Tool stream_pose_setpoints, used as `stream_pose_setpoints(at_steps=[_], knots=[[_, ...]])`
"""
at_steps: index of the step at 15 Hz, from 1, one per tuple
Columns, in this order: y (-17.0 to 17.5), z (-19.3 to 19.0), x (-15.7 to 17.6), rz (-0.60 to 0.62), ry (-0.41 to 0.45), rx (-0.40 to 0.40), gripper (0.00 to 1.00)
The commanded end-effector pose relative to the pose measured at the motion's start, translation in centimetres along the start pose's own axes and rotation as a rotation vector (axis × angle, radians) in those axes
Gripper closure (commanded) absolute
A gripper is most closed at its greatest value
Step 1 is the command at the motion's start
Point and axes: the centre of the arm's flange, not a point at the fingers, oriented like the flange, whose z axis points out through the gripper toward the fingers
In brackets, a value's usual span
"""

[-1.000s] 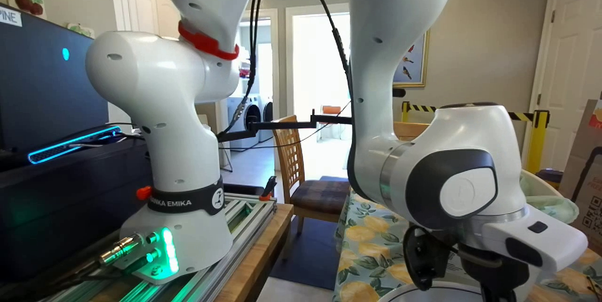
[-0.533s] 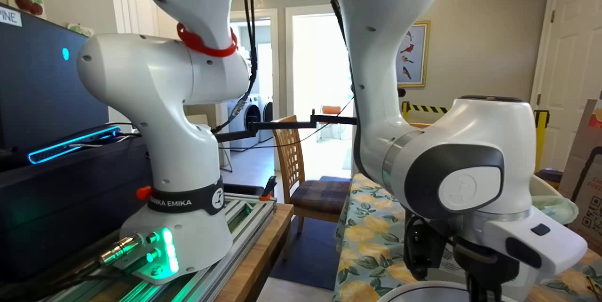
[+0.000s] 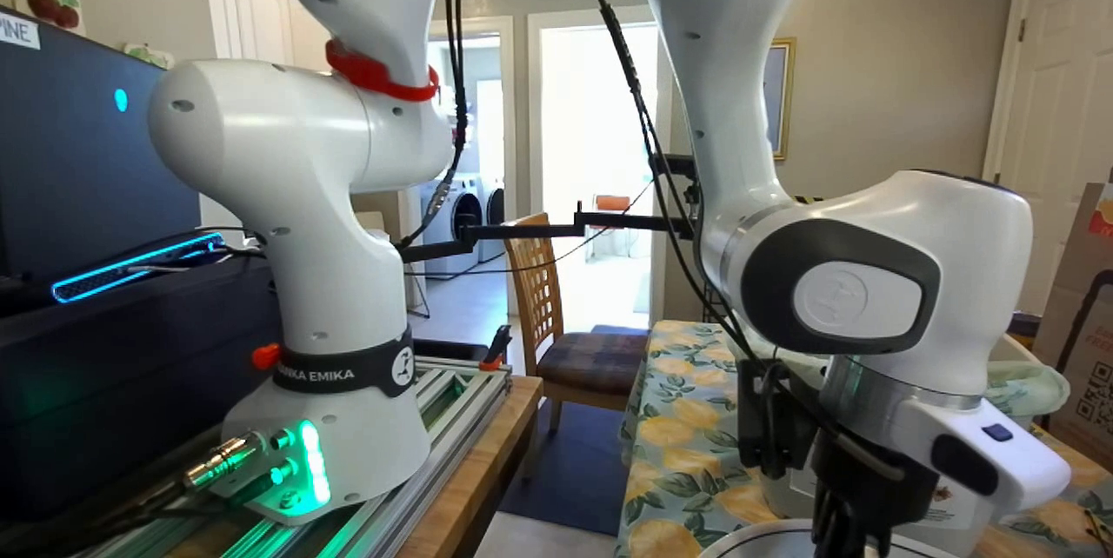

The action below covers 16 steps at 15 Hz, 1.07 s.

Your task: Stir in the bowl, then remove the sponge from the bowl

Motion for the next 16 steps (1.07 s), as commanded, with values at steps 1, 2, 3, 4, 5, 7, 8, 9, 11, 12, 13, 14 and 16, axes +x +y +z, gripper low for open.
stream_pose_setpoints(at_steps=[1, 2, 3, 4, 5, 7, 8, 9, 11, 12, 13, 14, 16], knots=[[0.9, 1.3, -1.0, -0.008, -0.075, -0.088, 0.97], [1.3, 1.6, -1.1, -0.005, -0.079, -0.106, 0.97], [1.7, 1.7, -1.2, 0.001, -0.078, -0.127, 0.97], [2.2, 1.8, -1.2, 0.013, -0.073, -0.139, 0.97], [2.7, 1.9, -1.2, 0.026, -0.064, -0.150, 0.97], [4.1, 2.4, -1.1, 0.065, -0.039, -0.153, 0.97], [4.7, 2.4, -1.0, 0.087, -0.019, -0.151, 0.97], [5.3, 2.6, -0.8, 0.107, 0.000, -0.145, 0.97], [6.5, 2.8, -0.6, 0.151, 0.044, -0.132, 0.97], [7.0, 2.8, -0.4, 0.173, 0.069, -0.120, 0.97], [7.3, 2.8, -0.2, 0.194, 0.086, -0.102, 0.97], [7.4, 2.8, 0.0, 0.216, 0.106, -0.082, 0.97], [7.3, 2.6, 0.4, 0.258, 0.144, -0.041, 0.97]])
